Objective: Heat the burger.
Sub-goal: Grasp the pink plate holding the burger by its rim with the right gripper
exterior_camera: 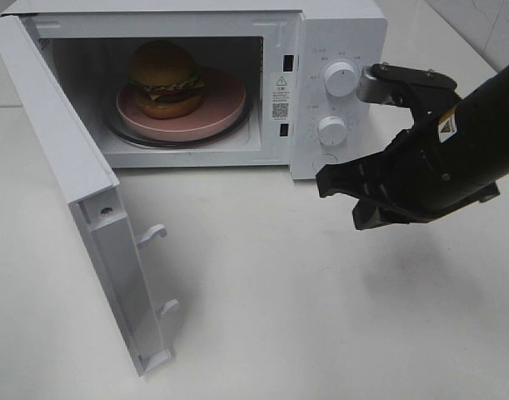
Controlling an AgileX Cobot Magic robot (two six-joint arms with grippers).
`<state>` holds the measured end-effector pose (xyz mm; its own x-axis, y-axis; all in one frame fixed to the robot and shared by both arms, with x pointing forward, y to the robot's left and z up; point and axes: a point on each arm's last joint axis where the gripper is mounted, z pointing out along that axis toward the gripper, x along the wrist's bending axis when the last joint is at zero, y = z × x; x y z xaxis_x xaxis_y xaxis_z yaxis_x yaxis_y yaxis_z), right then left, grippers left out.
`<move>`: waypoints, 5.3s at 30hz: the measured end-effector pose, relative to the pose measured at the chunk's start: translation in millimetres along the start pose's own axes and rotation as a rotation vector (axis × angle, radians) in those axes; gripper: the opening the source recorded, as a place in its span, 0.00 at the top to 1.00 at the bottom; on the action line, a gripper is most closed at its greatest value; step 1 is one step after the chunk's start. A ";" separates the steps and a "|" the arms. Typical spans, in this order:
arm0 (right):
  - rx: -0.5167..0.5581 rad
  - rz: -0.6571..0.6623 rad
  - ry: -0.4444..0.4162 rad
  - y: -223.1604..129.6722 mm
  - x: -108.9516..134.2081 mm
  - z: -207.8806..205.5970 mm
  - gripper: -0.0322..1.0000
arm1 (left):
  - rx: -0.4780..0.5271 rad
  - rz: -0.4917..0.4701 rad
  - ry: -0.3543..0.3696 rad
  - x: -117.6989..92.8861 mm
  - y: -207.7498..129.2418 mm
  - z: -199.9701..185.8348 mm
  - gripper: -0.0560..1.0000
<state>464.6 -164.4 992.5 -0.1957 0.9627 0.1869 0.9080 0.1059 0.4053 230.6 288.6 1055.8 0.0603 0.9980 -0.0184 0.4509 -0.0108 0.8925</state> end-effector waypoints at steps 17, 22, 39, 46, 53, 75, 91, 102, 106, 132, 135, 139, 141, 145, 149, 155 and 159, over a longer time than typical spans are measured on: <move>0.208 -0.913 -0.019 5.8 -0.3 -29.3 0.93 | 0.000 0.000 0.000 0.0 0.0 0.0 0.01; 0.219 -1.272 0.019 5.6 -0.5 -29.3 0.93 | 0.000 0.000 0.000 0.0 0.0 0.0 0.01; 0.183 -1.713 -0.013 10.0 3.7 -28.4 0.67 | 0.000 0.000 0.000 0.0 0.0 0.0 0.01; 0.072 -1.687 -0.059 18.0 8.9 -27.5 0.33 | 0.000 0.000 0.000 0.0 0.0 0.0 0.01; 0.056 -1.649 -0.065 20.7 10.2 -21.1 0.07 | 0.000 0.000 0.000 0.0 0.0 0.0 0.01; -0.108 -1.765 -0.137 81.8 58.2 27.9 0.07 | 0.000 0.000 0.000 0.0 0.0 0.0 0.01; -0.169 -1.787 -0.121 111.5 100.4 79.5 0.09 | 0.000 0.000 0.000 0.0 0.0 0.0 0.01; -0.188 -1.736 -0.138 136.1 114.4 115.8 0.09 | 0.000 0.000 0.000 0.0 0.0 0.0 0.01; -0.190 -1.729 -0.138 140.8 117.4 126.1 0.09 | 0.000 0.000 0.000 0.0 0.0 0.0 0.01; -0.148 -1.648 -0.151 176.9 127.5 185.9 0.15 | 0.000 0.000 0.000 0.0 0.0 0.0 0.01; -0.149 -1.641 -0.156 180.1 124.9 187.1 0.16 | 0.000 0.000 0.000 0.0 0.0 0.0 0.01; -0.143 -1.627 -0.159 182.8 119.3 191.1 0.28 | 0.000 0.000 0.000 0.0 0.0 0.0 0.01; -0.135 -1.628 -0.157 181.7 118.7 193.2 0.39 | 0.000 0.000 0.000 0.0 0.0 0.0 0.01; -0.108 -1.621 -0.144 179.5 117.8 193.5 0.57 | 0.000 0.000 0.000 0.0 0.0 0.0 0.01; -0.124 -1.635 -0.149 180.6 120.7 191.6 0.87 | -0.001 0.000 0.000 0.0 -0.1 -0.1 0.01; -0.116 -1.640 -0.153 180.4 120.1 191.6 0.87 | -0.001 0.000 0.000 0.0 -0.1 -0.1 0.01; -0.116 -1.641 -0.154 180.4 120.0 191.6 0.87 | -0.001 0.000 -0.001 -0.1 -0.1 -0.1 0.01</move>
<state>676.0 17.9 916.7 -0.8152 -0.1359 -0.5630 -0.2496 0.9596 0.1298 230.4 288.5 1055.8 0.0609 0.9980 -0.0191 0.4499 -0.0104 0.8930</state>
